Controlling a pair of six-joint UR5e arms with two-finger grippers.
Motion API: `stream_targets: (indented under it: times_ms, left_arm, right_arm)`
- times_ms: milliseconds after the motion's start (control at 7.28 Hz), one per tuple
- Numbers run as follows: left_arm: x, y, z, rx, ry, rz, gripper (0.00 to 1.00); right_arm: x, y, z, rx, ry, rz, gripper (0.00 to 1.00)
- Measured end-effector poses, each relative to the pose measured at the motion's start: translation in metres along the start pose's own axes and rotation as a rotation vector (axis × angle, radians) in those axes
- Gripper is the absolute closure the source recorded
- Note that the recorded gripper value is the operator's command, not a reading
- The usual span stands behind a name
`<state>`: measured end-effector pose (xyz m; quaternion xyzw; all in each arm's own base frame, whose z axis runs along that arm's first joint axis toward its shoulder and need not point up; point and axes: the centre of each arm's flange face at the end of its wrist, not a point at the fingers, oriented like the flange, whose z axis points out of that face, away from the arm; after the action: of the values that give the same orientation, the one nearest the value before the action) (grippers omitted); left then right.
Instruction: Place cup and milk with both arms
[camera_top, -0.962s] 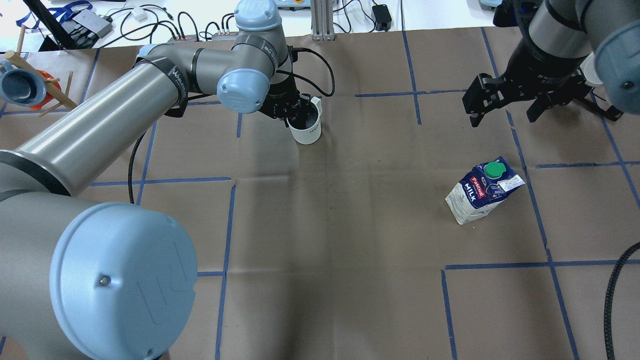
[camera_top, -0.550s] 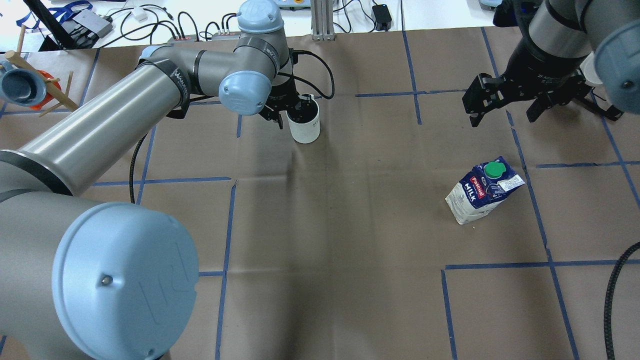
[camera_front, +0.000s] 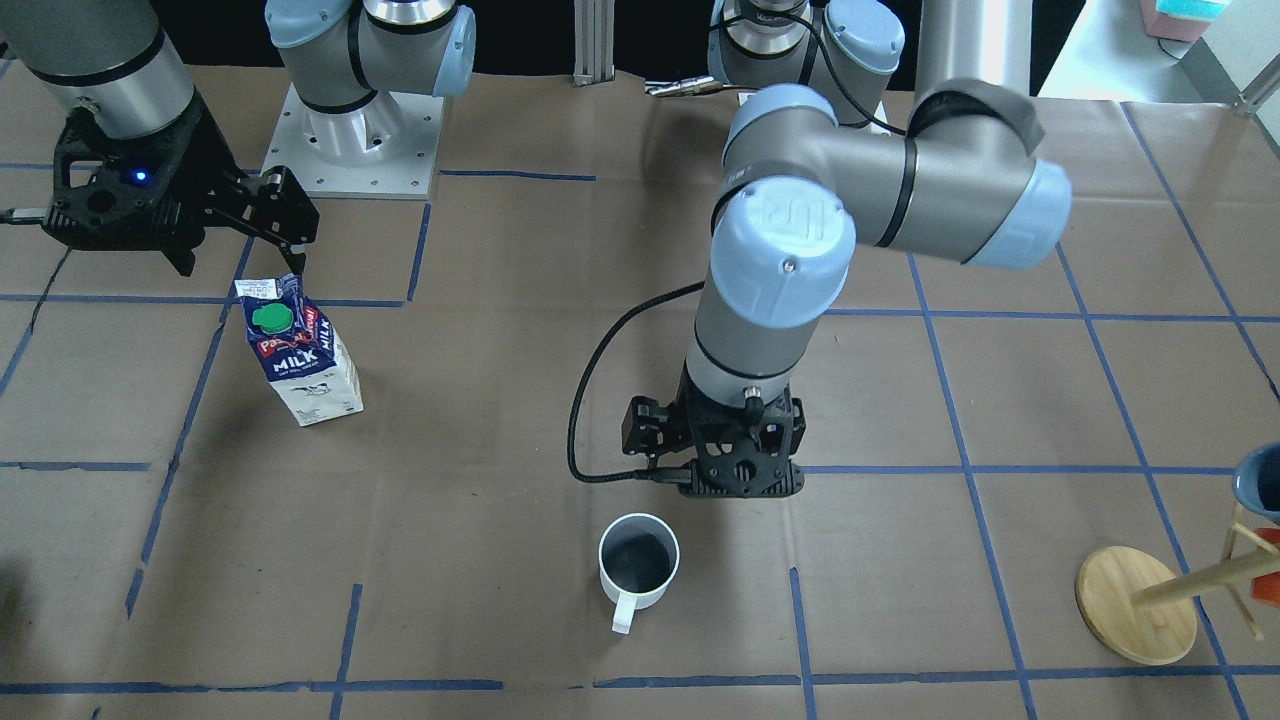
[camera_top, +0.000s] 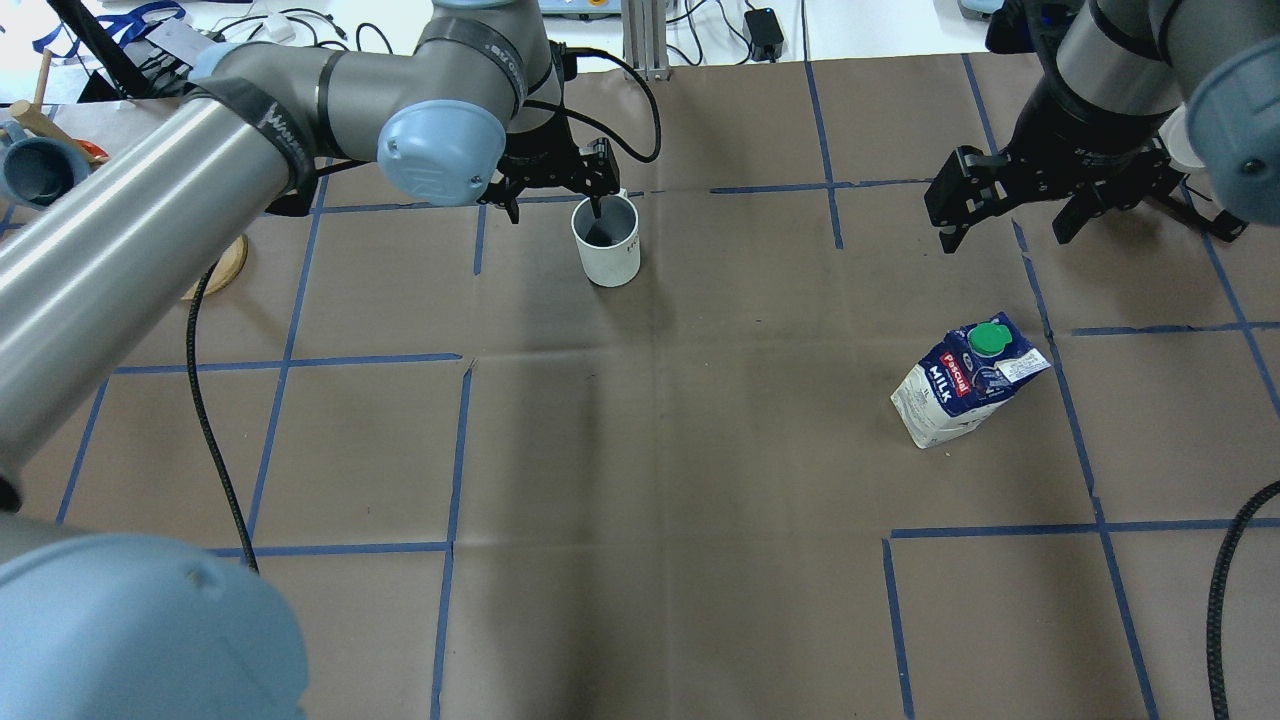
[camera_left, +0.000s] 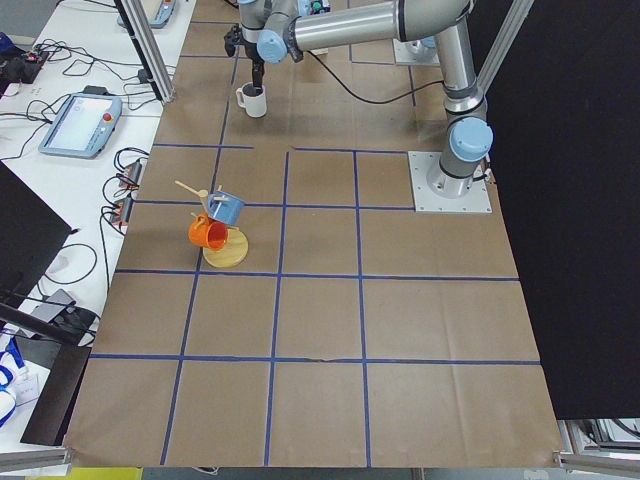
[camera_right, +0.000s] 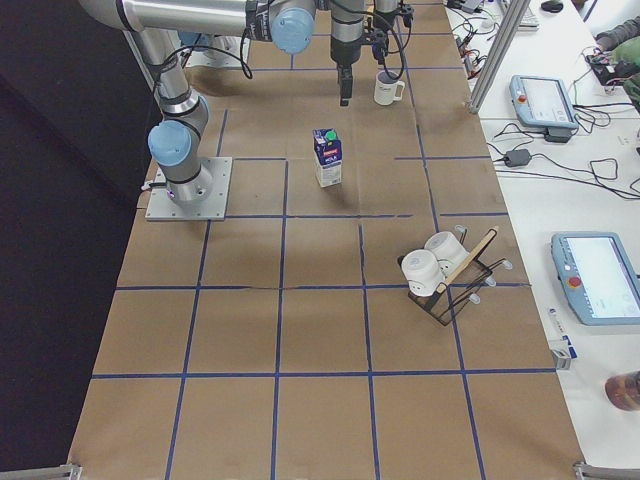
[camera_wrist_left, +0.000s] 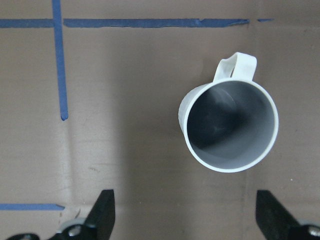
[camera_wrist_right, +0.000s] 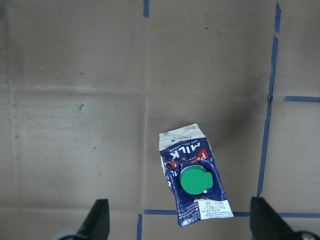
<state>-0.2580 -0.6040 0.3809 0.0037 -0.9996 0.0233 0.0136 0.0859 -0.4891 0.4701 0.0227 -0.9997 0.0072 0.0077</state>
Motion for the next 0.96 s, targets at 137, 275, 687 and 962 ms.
stream_targets:
  times_ms: [137, 275, 687, 962]
  left_arm:
    - [-0.008, 0.023, -0.037, -0.002, -0.002, -0.001, 0.00]
    - [-0.017, 0.048, -0.067, -0.004, -0.005, -0.006, 0.00]
    - [-0.070, 0.139, -0.126, -0.008, -0.008, -0.034, 0.00]
    - [-0.091, 0.195, -0.133, 0.001, -0.009, -0.023, 0.00]
  right_arm:
    - [0.001, 0.000, 0.001, 0.001, 0.002, -0.002, 0.00]
    - [0.002, -0.001, 0.002, 0.000, 0.003, -0.006, 0.00]
    - [0.006, -0.004, 0.013, -0.016, 0.004, -0.024, 0.00]
    - [0.016, -0.008, 0.030, -0.047, 0.000, -0.054, 0.00]
